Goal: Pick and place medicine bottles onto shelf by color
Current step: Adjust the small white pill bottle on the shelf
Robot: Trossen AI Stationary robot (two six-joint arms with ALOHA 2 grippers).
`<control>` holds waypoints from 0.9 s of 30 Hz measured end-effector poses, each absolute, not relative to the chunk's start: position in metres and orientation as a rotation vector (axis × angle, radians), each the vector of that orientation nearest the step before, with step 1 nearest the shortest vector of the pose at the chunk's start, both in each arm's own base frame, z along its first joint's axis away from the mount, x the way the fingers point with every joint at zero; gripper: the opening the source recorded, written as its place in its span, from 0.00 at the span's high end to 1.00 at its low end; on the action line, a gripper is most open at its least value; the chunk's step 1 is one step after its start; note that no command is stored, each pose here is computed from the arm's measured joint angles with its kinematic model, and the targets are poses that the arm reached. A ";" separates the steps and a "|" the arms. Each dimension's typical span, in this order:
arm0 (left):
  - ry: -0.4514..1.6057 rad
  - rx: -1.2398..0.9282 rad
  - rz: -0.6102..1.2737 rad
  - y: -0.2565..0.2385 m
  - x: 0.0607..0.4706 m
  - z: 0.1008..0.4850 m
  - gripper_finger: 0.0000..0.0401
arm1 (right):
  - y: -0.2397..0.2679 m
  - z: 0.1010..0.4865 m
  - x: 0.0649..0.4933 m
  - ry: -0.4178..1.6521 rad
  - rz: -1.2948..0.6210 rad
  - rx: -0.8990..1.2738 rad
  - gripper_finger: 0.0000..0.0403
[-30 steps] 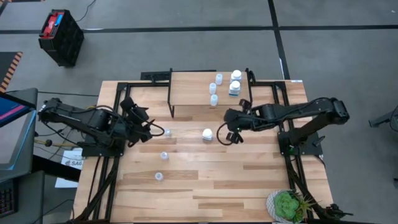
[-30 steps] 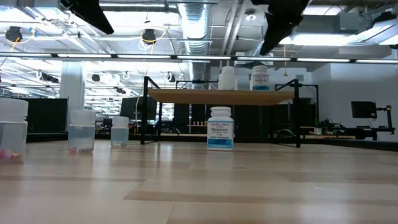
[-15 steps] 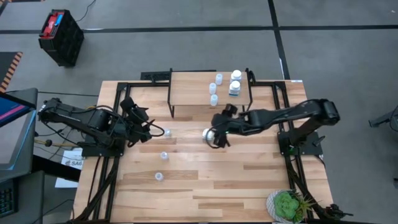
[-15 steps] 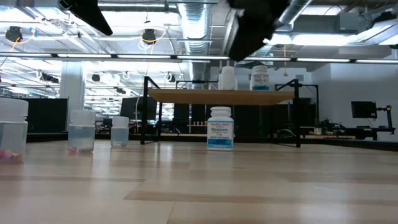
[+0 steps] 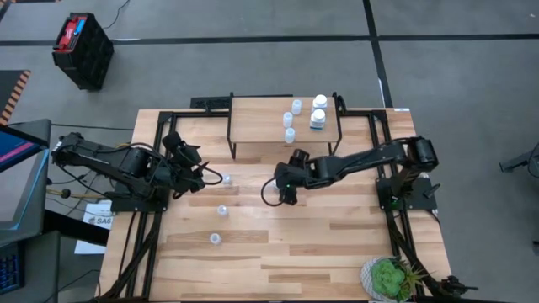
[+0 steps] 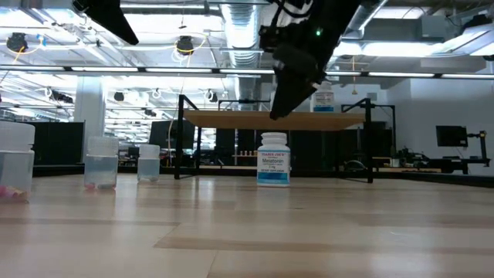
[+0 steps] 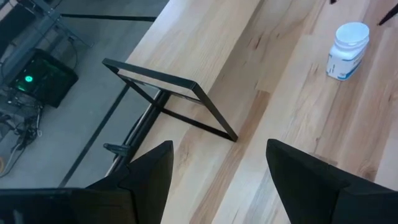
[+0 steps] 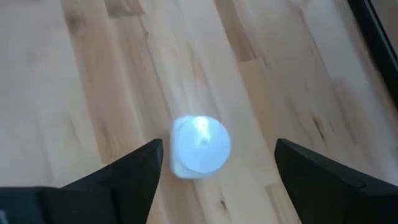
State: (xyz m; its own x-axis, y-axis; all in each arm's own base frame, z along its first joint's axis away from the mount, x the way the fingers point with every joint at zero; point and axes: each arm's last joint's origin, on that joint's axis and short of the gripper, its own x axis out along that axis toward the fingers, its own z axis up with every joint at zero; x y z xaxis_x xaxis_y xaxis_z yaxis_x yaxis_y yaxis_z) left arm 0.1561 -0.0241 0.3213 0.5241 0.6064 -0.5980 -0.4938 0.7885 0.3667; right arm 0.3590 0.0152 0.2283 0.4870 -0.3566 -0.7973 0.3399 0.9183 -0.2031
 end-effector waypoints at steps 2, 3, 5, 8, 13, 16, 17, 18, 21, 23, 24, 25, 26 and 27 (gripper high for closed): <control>0.776 0.158 0.662 -0.024 0.156 0.321 0.39 | 0.013 0.229 0.358 0.977 -0.429 -0.017 0.18; 0.777 0.158 0.662 -0.024 0.156 0.321 0.39 | 0.013 0.229 0.359 0.969 -0.432 -0.016 0.18; 0.776 0.157 0.662 -0.024 0.156 0.321 0.39 | 0.010 0.234 0.356 0.963 -0.447 -0.018 0.18; 0.776 0.157 0.662 -0.024 0.156 0.321 0.39 | 0.004 0.254 0.348 0.905 -0.458 -0.010 0.18; 0.779 0.159 0.663 -0.024 0.156 0.321 0.39 | -0.015 0.275 0.334 0.870 -0.510 0.018 0.18; 0.780 0.161 0.662 -0.024 0.156 0.321 0.39 | -0.025 0.283 0.330 0.849 -0.516 0.009 0.18; 0.780 0.162 0.662 -0.024 0.156 0.321 0.39 | -0.028 0.283 0.329 0.854 -0.516 0.000 0.18; 0.781 0.163 0.662 -0.024 0.156 0.321 0.39 | -0.031 0.284 0.329 0.857 -0.516 -0.008 0.18; 0.781 0.163 0.661 -0.024 0.156 0.321 0.39 | -0.040 0.284 0.328 0.865 -0.520 -0.021 0.18; 0.782 0.164 0.661 -0.024 0.156 0.321 0.39 | -0.045 0.283 0.328 0.871 -0.510 -0.013 0.18; 0.782 0.165 0.661 -0.024 0.156 0.321 0.39 | -0.047 0.284 0.328 0.869 -0.507 -0.005 0.18; 0.782 0.166 0.660 -0.024 0.156 0.321 0.39 | -0.049 0.284 0.328 0.866 -0.506 0.000 0.18; 0.783 0.166 0.660 -0.024 0.156 0.321 0.39 | -0.051 0.284 0.328 0.864 -0.511 0.002 0.18; 0.783 0.167 0.660 -0.024 0.156 0.321 0.39 | -0.052 0.284 0.327 0.863 -0.515 0.004 0.18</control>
State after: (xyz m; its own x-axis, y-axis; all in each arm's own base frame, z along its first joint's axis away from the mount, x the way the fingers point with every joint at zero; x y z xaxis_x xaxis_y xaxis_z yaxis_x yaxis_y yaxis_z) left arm 0.1558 -0.0240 0.3211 0.5210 0.6075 -0.5995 -0.4884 0.7882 0.3743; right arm 0.3275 -0.0522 0.2839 0.5359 -0.4312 -0.7259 0.4340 0.8782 -0.2012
